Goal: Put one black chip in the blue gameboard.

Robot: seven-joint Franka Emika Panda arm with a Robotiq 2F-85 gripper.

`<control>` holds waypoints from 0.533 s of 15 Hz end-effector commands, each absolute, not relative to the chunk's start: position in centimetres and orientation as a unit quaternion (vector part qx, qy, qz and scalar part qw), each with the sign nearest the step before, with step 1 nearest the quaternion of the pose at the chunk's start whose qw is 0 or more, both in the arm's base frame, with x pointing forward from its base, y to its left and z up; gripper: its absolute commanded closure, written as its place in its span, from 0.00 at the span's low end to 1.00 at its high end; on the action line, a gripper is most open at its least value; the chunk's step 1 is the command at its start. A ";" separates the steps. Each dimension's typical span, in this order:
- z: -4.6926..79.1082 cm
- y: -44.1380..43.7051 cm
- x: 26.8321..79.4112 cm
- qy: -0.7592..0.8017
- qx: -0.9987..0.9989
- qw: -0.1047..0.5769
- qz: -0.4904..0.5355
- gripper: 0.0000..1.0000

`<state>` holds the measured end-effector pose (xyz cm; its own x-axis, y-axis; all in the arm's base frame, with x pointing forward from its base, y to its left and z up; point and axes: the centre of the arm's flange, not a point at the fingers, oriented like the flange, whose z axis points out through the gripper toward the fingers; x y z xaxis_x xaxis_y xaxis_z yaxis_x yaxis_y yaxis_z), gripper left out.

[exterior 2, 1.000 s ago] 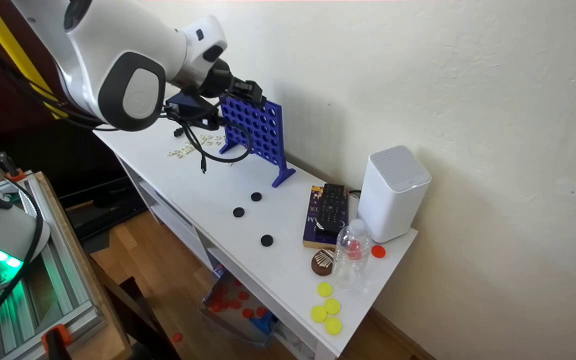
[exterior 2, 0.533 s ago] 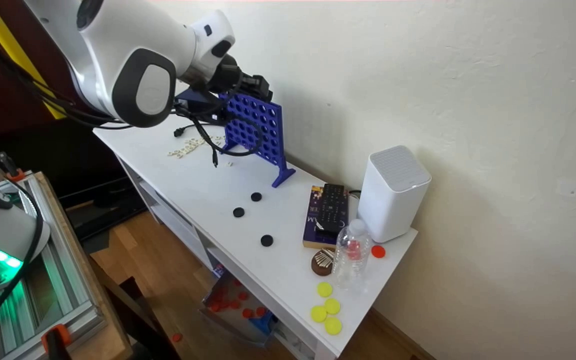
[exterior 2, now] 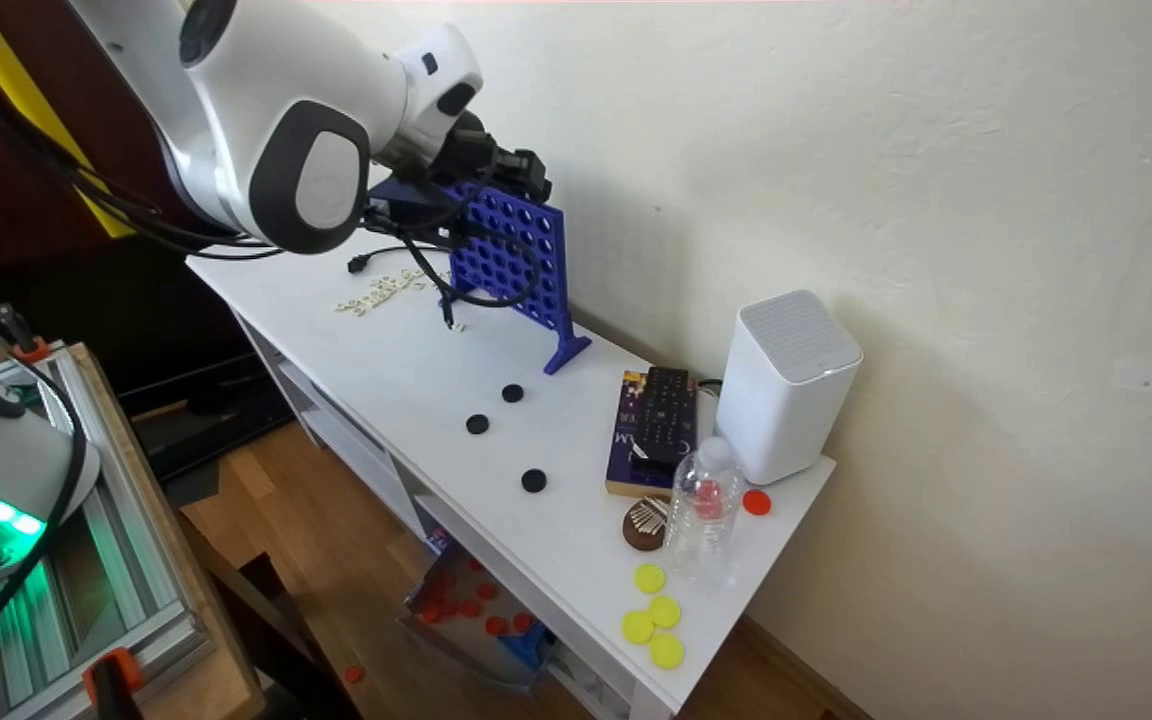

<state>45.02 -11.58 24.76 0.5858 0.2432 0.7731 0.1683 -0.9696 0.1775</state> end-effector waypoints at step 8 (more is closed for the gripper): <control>24.1 -12.1 45.8 0.120 0.884 0.033 0.451 0.91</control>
<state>45.40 -11.75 24.28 0.5879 0.2432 0.7715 0.1692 -0.9696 0.1767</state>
